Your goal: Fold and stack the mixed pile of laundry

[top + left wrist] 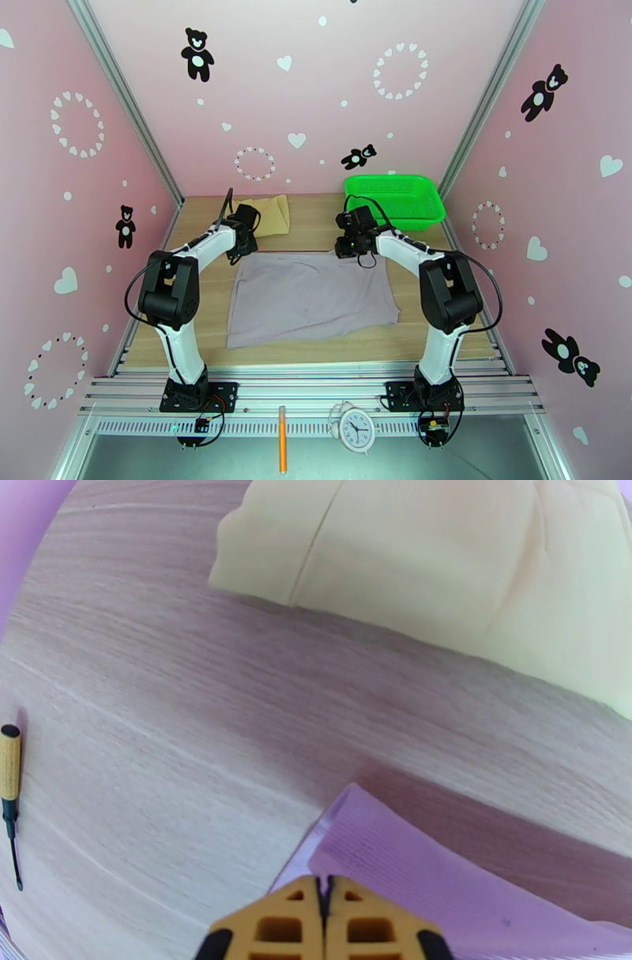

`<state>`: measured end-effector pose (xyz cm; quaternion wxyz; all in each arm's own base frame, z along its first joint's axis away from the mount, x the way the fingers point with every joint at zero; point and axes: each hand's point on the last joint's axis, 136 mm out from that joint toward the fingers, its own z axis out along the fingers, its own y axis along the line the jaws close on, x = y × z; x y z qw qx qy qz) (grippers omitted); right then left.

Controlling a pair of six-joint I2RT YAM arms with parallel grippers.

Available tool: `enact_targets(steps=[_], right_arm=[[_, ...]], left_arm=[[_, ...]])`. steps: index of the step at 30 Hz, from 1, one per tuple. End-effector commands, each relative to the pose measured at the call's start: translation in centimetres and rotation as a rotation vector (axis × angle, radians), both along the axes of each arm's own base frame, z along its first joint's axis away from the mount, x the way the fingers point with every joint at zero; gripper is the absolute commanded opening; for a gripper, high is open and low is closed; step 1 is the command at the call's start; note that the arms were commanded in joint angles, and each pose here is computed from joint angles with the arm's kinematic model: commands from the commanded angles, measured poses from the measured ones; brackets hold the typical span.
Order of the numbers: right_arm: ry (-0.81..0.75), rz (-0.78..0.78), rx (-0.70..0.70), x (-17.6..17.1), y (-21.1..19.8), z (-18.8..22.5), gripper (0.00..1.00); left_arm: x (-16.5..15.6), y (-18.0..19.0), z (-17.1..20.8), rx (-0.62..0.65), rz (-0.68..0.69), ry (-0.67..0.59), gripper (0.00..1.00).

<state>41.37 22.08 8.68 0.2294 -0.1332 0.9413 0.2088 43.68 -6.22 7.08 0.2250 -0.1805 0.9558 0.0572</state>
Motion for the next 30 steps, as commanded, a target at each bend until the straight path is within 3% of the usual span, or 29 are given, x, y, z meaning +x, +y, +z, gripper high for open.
enact_targets(steps=[1,8,10,13,16,17,19,23,30], right_arm=[[-0.005,-0.002,0.01,-1.1,0.2,0.2,0.0],[0.025,0.002,-0.018,-3.1,0.0,-1.5,0.0],[0.03,0.0,-0.033,-3.5,-0.2,-2.0,0.0],[0.047,-0.004,-0.049,-4.2,-0.5,-2.6,0.0],[0.059,-0.015,-0.073,-4.7,-1.0,-3.2,0.0],[0.062,-0.019,-0.082,-4.8,-1.2,-3.3,0.02],[0.067,-0.024,-0.097,-5.1,-1.6,-3.4,0.08],[0.079,-0.027,-0.117,-5.8,-2.2,-3.0,0.21],[0.106,-0.03,-0.088,-6.8,-2.0,-2.1,0.25]], left_arm=[[-0.3,-0.9,0.0,-0.01,-0.008,-0.023,0.0],[-1.9,-1.6,-0.3,0.022,-0.009,-0.018,0.0],[-2.5,-1.5,-0.3,0.044,-0.002,-0.01,0.04],[-3.5,-1.0,-0.6,0.073,0.015,0.003,0.2],[-4.5,-0.4,-0.7,0.099,0.034,0.011,0.43],[-4.7,-0.2,-0.6,0.106,0.042,0.01,0.53],[-5.2,0.2,-0.2,0.118,0.049,0.009,0.61],[-5.8,0.9,1.5,0.14,0.061,-0.008,0.66],[-5.6,0.5,3.1,0.114,0.051,-0.037,0.6]])
